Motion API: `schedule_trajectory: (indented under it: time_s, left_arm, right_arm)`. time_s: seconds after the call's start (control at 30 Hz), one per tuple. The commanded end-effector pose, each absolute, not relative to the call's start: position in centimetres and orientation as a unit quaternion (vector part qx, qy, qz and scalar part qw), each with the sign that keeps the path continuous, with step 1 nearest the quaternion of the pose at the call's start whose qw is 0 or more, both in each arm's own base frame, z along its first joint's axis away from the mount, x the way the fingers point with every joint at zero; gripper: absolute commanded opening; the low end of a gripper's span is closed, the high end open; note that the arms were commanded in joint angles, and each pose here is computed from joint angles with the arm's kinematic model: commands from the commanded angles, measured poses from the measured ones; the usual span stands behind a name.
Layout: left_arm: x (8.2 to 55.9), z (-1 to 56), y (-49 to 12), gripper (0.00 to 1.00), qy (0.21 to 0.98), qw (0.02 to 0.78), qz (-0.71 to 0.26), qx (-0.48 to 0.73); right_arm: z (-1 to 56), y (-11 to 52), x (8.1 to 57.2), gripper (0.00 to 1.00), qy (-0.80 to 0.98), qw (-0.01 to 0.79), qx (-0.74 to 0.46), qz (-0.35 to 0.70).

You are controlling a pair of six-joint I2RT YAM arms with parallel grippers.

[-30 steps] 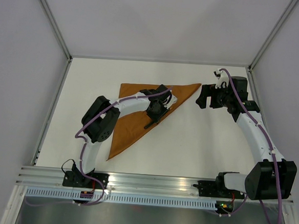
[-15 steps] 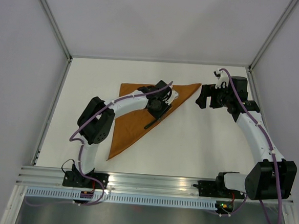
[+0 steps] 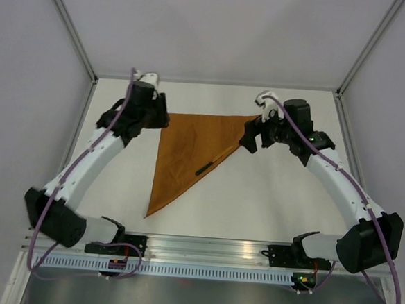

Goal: Fold the napkin, place the utensils inside, and roll it up
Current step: Fold the napkin

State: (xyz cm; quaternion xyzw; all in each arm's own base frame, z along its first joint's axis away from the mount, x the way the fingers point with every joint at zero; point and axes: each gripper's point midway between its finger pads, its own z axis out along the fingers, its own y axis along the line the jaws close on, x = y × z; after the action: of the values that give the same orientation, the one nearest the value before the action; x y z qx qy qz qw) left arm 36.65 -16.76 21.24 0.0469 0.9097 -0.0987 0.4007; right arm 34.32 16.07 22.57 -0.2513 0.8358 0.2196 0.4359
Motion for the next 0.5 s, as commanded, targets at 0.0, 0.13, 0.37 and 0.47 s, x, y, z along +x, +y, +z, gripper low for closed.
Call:
schedule_trajectory:
  time_s: [0.0,0.13,0.37,0.47]
  left_arm:
    - [32.9,27.6,-12.4,0.49,0.871,0.459,-0.139,-0.105]
    - [30.3,32.1,-9.9,0.52,0.843,0.500,-0.139,-0.140]
    - [28.3,36.2,-8.7,0.54,0.820,0.532,-0.152,-0.148]
    - [28.0,37.0,-8.5,0.54,0.814,0.539,-0.154,-0.151]
  right_arm:
    - [21.9,21.5,31.1,0.96,0.788,0.429,-0.366,0.246]
    - [18.1,26.2,26.1,0.95,0.733,0.424,-0.465,0.261]
    - [15.0,35.4,17.3,0.94,0.596,0.441,-0.622,0.253]
    - [13.8,38.0,15.1,0.93,0.567,0.433,-0.652,0.256]
